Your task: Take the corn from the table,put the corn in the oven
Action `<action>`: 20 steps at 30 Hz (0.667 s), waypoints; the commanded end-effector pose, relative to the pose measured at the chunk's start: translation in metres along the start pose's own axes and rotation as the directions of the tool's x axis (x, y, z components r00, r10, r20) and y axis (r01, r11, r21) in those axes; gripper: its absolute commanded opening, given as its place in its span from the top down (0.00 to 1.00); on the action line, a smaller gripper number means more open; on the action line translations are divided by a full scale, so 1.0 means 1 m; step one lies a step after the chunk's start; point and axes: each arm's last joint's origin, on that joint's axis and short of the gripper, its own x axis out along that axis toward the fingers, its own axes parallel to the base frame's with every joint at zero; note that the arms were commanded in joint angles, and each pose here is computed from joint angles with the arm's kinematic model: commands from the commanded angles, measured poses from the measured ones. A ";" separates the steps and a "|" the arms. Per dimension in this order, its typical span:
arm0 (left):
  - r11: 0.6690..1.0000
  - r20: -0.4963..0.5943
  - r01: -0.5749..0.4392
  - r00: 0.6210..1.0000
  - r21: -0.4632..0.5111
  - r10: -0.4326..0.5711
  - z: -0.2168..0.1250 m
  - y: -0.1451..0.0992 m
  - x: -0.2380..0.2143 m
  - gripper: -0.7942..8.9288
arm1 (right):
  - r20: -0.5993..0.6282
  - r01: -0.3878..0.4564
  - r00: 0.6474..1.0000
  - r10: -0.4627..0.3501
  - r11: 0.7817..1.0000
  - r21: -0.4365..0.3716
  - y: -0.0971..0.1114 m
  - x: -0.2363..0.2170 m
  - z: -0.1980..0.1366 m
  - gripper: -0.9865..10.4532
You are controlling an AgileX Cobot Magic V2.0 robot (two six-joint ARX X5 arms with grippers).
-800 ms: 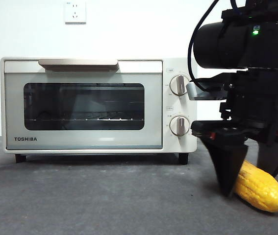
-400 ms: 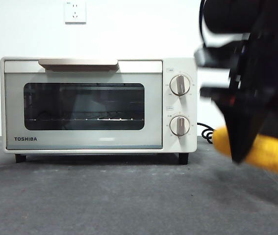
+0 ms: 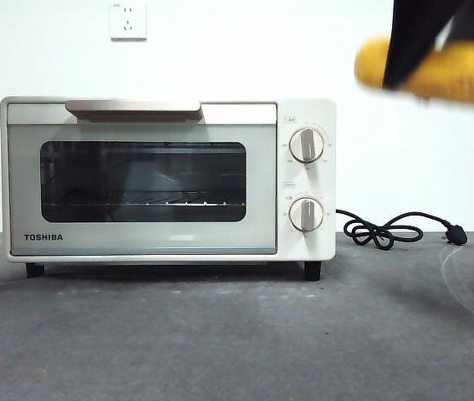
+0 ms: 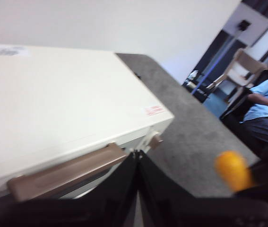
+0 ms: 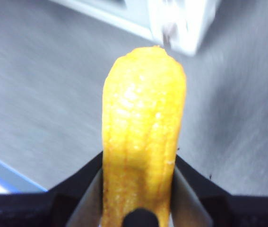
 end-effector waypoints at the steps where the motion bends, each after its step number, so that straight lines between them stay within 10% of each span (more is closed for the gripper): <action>1: 0.999 -0.010 -0.028 1.000 0.017 0.028 0.000 0.002 0.010 0.92 | 0.051 -0.022 0.998 0.023 1.000 -0.016 0.001 -0.020 0.003 0.92; 20: 0.929 -0.093 -0.337 0.931 0.153 0.353 -0.027 0.011 0.085 0.92 | 0.126 -0.056 0.990 0.064 0.996 -0.065 0.002 -0.057 0.003 0.92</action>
